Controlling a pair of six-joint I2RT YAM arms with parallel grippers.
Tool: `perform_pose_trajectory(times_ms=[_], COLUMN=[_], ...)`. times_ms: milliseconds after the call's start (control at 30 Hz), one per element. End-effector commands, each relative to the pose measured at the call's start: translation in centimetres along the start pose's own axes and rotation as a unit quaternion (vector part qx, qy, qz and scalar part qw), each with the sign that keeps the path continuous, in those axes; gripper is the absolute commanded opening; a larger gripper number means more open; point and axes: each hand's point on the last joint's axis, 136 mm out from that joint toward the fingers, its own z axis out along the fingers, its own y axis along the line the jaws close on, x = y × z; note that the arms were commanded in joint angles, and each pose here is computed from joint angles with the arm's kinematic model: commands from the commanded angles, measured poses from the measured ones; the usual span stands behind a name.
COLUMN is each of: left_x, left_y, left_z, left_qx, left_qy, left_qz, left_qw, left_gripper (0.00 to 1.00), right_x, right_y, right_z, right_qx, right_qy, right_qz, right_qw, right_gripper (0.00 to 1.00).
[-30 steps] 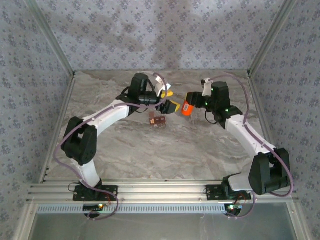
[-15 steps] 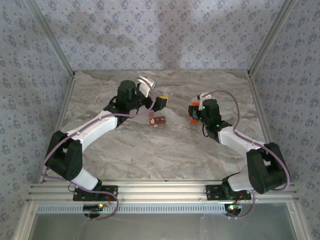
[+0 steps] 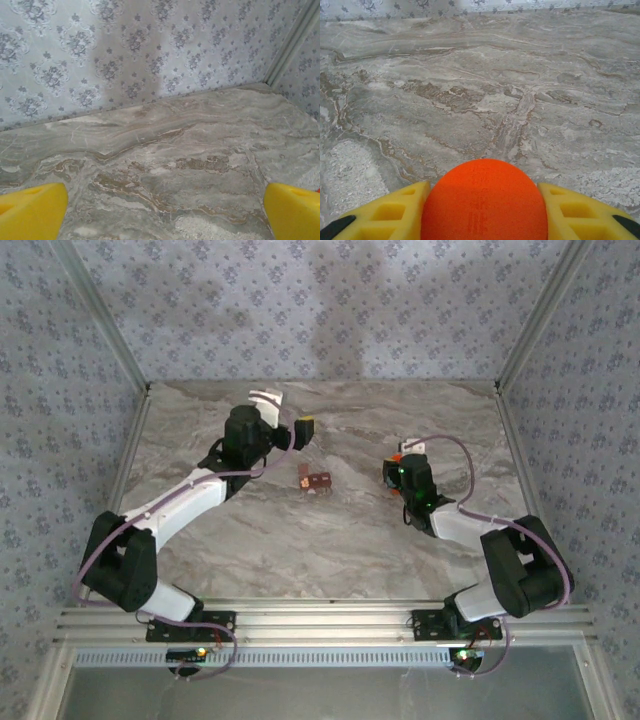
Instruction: Sort the pills into containers
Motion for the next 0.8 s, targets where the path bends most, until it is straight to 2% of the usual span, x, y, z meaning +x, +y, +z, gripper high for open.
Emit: perform_pose_trajectory(times_ms=[0, 300, 433, 533, 633, 767], left_x=[-1.2, -1.4, -1.9, -1.6, -0.9, 1.2], left_y=[0.8, 2.2, 3.8, 6.2, 6.2, 6.4], left_z=[-0.6, -1.1, -1.7, -2.6, -2.1, -0.8], left_qx=[-0.02, -0.057, -0.093, -0.156, -0.144, -0.156], left_qy=[-0.016, -0.025, -0.049, -0.06, -0.022, 0.075], left_qz=[-0.025, -0.047, -0.075, -0.129, -0.121, -0.084], left_qw=[0.999, 0.997, 0.992, 0.977, 0.982, 0.981], left_gripper=[1.0, 1.0, 1.0, 1.0, 1.0, 1.0], right_x=[-0.4, -2.6, -5.1, -8.0, -10.6, -12.1], right_y=[-0.7, -1.1, -1.2, -0.1, 2.0, 6.4], right_z=[-0.3, -1.6, -3.0, -4.6, -6.0, -7.2], right_qx=[0.018, 0.002, -0.016, -0.05, -0.1, -0.185], right_qy=[-0.016, -0.025, -0.041, -0.049, -0.032, 0.034], right_qz=[0.02, 0.039, 0.056, 0.059, 0.061, 0.065], right_qw=[1.0, 0.999, 0.998, 0.996, 0.993, 0.98], right_gripper=[0.53, 0.74, 0.77, 0.77, 0.77, 0.75])
